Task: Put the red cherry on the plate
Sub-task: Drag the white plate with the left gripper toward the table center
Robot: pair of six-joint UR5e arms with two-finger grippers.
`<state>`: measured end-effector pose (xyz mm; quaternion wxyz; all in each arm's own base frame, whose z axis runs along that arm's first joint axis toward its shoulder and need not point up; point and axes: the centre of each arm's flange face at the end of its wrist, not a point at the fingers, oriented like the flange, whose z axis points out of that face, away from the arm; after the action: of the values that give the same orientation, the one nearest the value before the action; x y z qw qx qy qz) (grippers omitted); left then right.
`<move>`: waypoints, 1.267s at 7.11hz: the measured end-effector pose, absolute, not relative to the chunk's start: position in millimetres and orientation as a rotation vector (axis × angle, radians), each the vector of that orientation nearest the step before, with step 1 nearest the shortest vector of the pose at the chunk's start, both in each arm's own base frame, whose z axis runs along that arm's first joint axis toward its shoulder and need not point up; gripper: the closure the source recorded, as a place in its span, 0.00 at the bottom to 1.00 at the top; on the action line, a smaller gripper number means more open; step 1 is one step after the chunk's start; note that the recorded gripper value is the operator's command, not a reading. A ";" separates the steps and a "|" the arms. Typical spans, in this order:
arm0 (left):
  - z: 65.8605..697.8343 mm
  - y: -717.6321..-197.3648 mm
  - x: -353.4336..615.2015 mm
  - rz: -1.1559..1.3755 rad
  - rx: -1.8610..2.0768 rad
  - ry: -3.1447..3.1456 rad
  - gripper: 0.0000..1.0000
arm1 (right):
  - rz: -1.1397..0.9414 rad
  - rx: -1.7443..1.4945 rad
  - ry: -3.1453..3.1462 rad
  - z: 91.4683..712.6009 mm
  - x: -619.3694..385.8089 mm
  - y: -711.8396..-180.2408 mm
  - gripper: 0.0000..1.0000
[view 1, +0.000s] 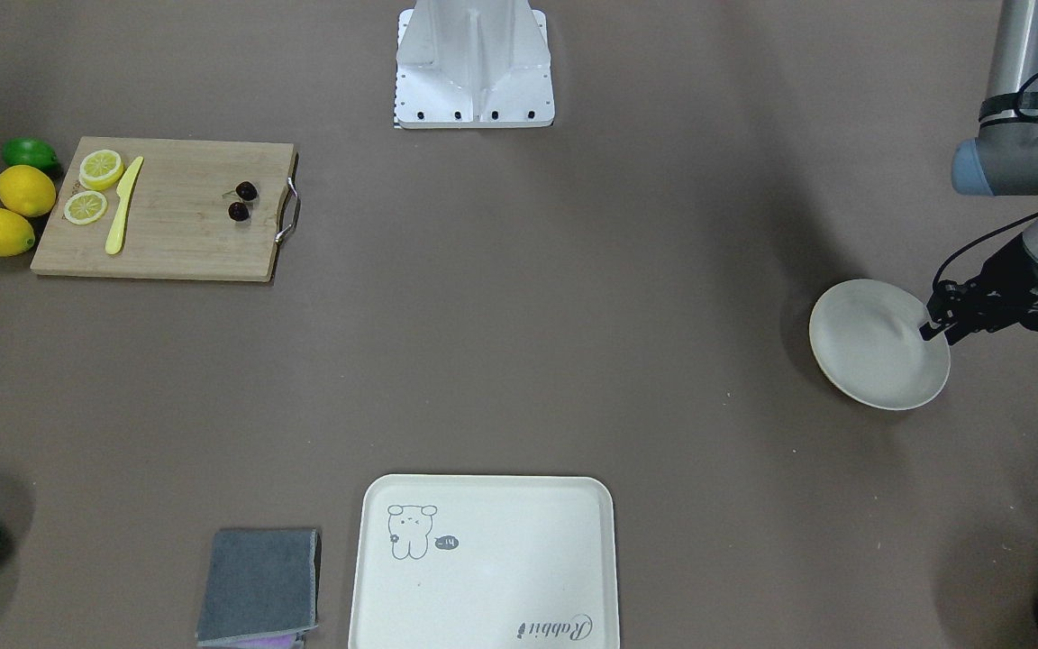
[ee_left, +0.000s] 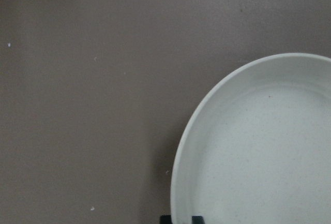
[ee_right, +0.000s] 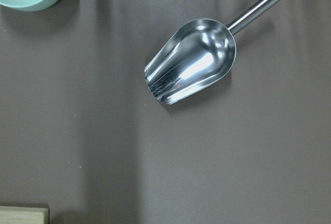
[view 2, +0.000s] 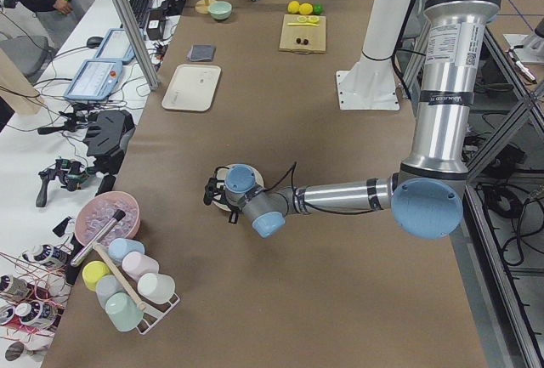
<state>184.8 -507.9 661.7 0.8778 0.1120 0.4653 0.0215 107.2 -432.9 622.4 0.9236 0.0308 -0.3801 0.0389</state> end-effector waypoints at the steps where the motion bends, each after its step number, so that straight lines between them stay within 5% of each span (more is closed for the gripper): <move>1: 660.7 -509.6 185.9 0.043 0.232 0.972 1.00 | 0.080 0.064 -0.780 621.7 107.2 -433.3 0.00; 6: 559.0 -589.9 159.6 -0.061 0.185 1.084 1.00 | 0.071 0.072 -0.782 618.9 107.0 -433.0 0.00; 9: 428.4 -578.0 279.1 -0.194 0.140 1.166 1.00 | 0.068 0.072 -0.783 617.7 104.9 -433.8 0.00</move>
<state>279.1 -578.0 428.4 0.8281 0.0660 0.5491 -0.0913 104.9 -433.8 617.7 0.9232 0.0348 -0.3813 0.0333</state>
